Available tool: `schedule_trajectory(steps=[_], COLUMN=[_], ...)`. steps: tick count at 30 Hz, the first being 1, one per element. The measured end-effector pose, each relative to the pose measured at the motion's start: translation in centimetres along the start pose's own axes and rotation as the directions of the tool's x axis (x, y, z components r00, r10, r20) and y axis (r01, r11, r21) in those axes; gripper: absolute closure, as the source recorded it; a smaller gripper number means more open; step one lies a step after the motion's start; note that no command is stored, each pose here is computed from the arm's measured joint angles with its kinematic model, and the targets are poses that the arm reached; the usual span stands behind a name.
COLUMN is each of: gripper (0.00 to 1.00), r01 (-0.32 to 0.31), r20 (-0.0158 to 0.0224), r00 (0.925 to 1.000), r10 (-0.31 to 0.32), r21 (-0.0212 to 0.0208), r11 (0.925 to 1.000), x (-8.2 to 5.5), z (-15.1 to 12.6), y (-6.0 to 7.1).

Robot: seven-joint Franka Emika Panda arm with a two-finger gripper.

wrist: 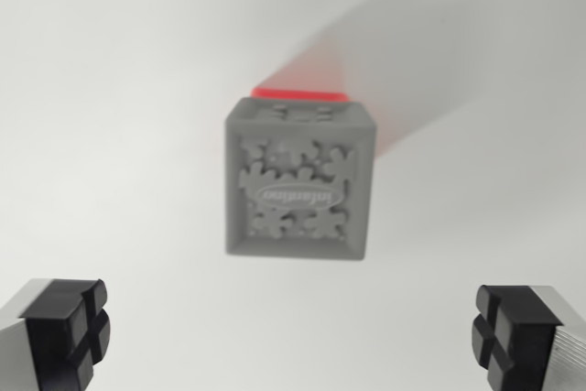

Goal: Destack cube

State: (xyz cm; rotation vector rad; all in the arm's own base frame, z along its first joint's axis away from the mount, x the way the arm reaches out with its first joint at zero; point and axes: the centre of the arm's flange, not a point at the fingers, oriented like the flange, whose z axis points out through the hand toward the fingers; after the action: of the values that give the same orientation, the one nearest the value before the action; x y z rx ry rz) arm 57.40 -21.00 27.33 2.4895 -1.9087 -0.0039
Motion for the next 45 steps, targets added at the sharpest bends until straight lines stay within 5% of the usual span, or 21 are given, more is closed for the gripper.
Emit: schedule_trajectory(steps=[20, 35, 36, 45], gripper=[0.0, 0.0, 1.0, 1.0], r01=[-0.004, -0.003, -0.003, -0.003], r20=[0.0, -0.0009, -0.0009, -0.0013], r00=[1.0, 1.0, 1.0, 1.0], r10=[0.004, 0.003, 0.003, 0.003], r21=[-0.0029, -0.0021, -0.0019, -0.0009], r11=[1.0, 1.0, 1.0, 1.0], x=[-0.2, -0.2, -0.2, -0.2], z=[7.8, 10.4, 10.4, 10.4], y=[-0.1, -0.1, -0.1, -0.1])
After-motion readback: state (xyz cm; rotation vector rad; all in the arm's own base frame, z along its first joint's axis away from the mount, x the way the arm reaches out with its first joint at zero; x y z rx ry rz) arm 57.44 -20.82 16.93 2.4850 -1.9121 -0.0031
